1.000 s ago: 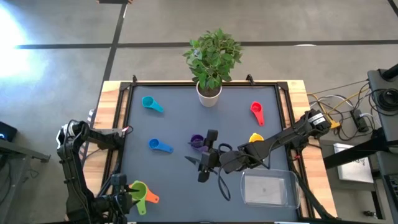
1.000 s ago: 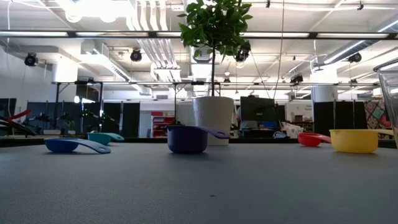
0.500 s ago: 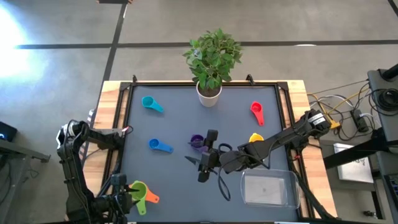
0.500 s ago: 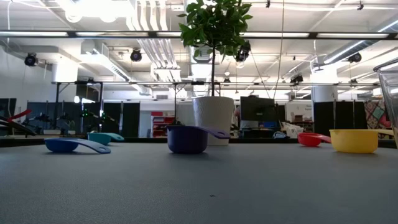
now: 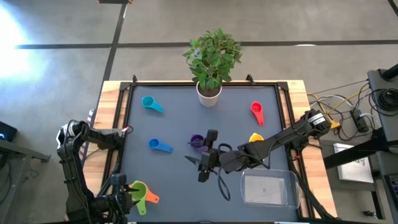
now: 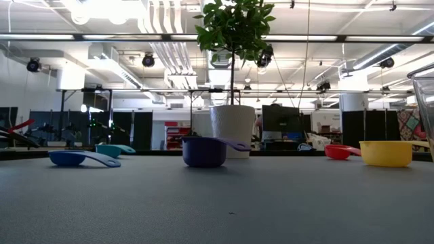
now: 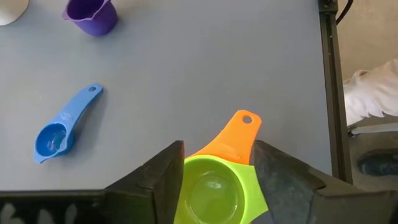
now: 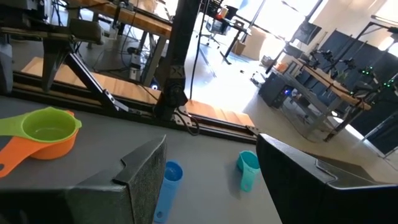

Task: Nest measuring cups in basket
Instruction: Adjust the nested measuring cups

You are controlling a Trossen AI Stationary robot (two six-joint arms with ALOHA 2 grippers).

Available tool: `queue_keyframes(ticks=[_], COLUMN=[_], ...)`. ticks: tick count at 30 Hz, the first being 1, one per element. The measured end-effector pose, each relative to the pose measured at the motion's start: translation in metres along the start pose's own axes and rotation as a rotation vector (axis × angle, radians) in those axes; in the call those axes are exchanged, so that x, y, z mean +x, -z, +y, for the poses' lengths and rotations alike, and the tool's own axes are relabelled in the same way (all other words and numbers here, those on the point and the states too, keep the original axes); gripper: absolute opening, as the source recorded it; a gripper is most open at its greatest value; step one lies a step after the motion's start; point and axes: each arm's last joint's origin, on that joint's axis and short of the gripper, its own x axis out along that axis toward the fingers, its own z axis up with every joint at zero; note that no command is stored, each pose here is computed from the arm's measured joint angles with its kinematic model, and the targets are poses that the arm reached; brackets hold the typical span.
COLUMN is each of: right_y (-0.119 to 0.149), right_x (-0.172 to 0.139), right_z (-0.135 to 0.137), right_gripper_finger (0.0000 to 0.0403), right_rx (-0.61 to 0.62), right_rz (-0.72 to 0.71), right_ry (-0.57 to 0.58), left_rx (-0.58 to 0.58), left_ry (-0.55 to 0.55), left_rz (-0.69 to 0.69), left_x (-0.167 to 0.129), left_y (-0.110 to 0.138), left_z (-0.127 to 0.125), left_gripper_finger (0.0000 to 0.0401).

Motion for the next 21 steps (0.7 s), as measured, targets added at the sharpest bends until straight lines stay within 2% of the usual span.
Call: queue_keyframes(ticks=[8,21], right_y=[0.0001,0.0007], right_x=[0.0002,0.0010], right_z=[-0.0003,-0.0012], right_gripper_finger=[0.0238,0.0238], right_rx=[-0.008,-0.044], right_rz=[0.000,0.004], right_ry=[0.001,0.003], left_rx=[0.000,-0.028], left_ry=[-0.015,-0.016], left_rz=[0.004,0.004], left_x=[0.0001,0.0001], left_y=[0.0004,0.0004], left_z=[0.0017,0.0018], left_gripper_finger=[0.0237,0.0235])
